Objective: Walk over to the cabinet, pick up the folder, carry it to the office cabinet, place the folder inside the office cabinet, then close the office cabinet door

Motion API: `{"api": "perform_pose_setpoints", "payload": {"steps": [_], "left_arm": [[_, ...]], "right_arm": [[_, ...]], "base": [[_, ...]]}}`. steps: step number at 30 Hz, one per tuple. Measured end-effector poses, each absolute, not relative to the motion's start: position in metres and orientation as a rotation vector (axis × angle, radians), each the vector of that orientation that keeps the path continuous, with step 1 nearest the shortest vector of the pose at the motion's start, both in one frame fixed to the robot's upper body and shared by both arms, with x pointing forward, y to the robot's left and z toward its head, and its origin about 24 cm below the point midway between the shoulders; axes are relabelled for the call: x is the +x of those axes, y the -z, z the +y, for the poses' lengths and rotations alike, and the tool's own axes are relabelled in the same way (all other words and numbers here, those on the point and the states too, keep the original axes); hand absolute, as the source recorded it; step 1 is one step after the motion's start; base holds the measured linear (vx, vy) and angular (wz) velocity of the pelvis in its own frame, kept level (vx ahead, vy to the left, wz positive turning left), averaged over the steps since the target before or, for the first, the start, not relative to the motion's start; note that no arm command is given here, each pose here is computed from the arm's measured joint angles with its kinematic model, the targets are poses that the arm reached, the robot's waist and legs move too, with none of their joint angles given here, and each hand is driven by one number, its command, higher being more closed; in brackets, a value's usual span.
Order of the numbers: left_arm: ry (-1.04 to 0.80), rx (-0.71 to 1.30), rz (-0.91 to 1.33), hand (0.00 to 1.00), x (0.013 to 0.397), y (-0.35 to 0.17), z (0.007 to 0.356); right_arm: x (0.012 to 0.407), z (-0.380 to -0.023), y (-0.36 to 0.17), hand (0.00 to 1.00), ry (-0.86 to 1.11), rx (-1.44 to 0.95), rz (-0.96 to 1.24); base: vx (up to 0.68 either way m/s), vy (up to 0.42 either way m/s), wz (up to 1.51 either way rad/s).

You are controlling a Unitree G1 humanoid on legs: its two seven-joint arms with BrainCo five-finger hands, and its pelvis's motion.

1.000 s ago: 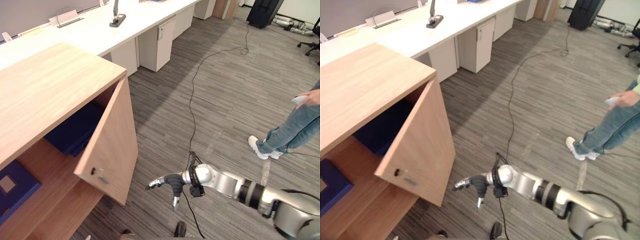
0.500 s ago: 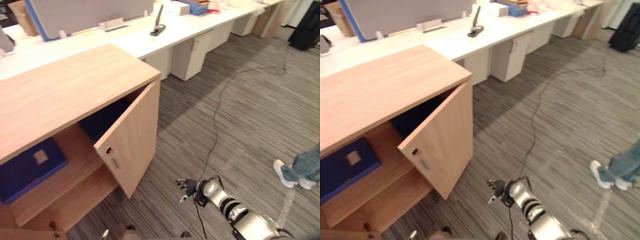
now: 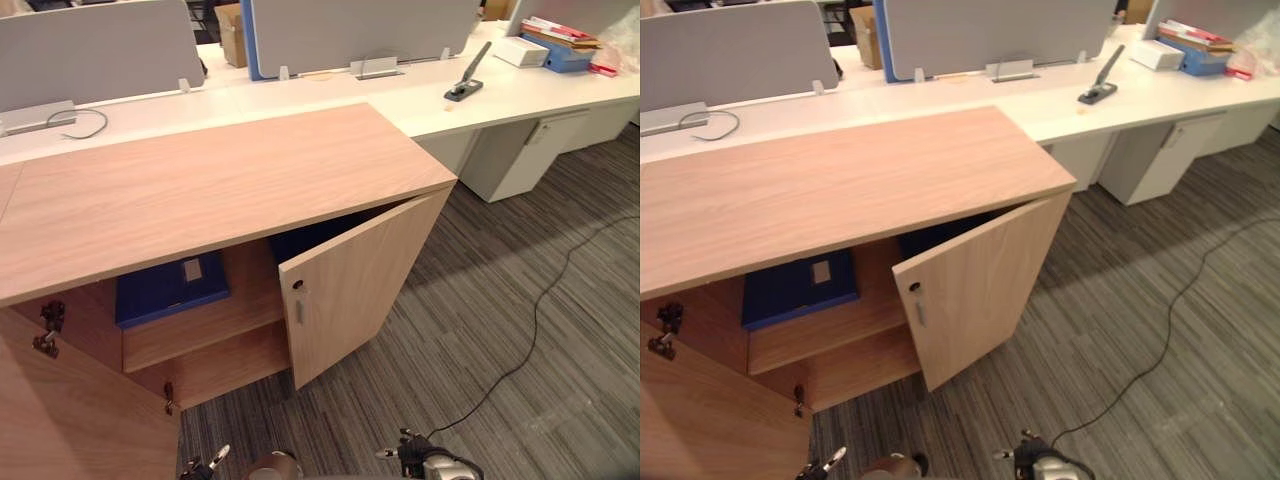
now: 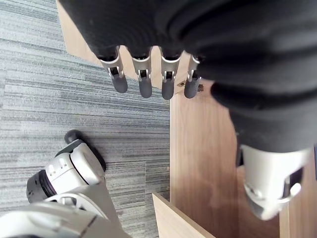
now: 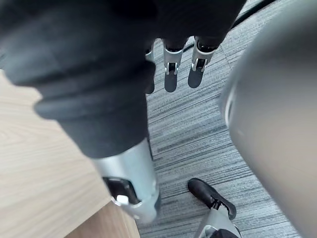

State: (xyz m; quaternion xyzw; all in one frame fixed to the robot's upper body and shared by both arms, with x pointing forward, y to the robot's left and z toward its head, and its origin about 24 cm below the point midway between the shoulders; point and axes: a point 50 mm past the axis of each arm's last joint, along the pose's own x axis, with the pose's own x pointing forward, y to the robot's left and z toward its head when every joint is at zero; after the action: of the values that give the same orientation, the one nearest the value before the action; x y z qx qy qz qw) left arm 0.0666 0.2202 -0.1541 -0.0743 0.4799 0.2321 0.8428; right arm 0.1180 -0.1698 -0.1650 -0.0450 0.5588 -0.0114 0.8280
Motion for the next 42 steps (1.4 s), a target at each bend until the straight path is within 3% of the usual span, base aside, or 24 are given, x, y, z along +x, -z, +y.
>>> {"api": "perform_pose_setpoints", "payload": {"steps": [5, 19, 27, 42], "left_arm": [[-0.508, -0.197, 0.990, 0.00, 0.075, 0.154, 0.210], [-0.530, -0.116, 0.989, 0.00, 0.076, 0.151, 0.223], [-0.501, -0.070, 1.048, 0.00, 0.058, 0.154, 0.226], [-0.452, 0.002, 1.062, 0.00, 0.062, 0.155, 0.223]], "right_arm": [[0.116, -0.170, 0.164, 0.00, 0.024, -0.107, 1.173], [0.083, -0.196, 0.170, 0.00, 0.406, 0.204, 1.199], [0.064, -0.204, 0.172, 0.00, 0.572, 0.354, 1.198], [0.069, -0.204, 0.167, 0.00, 0.577, 0.362, 1.122]], "base": [[-0.03, -0.256, 0.05], [-0.02, -0.033, 0.26], [-0.01, 0.090, 0.41], [0.10, 0.055, 0.54]]}}
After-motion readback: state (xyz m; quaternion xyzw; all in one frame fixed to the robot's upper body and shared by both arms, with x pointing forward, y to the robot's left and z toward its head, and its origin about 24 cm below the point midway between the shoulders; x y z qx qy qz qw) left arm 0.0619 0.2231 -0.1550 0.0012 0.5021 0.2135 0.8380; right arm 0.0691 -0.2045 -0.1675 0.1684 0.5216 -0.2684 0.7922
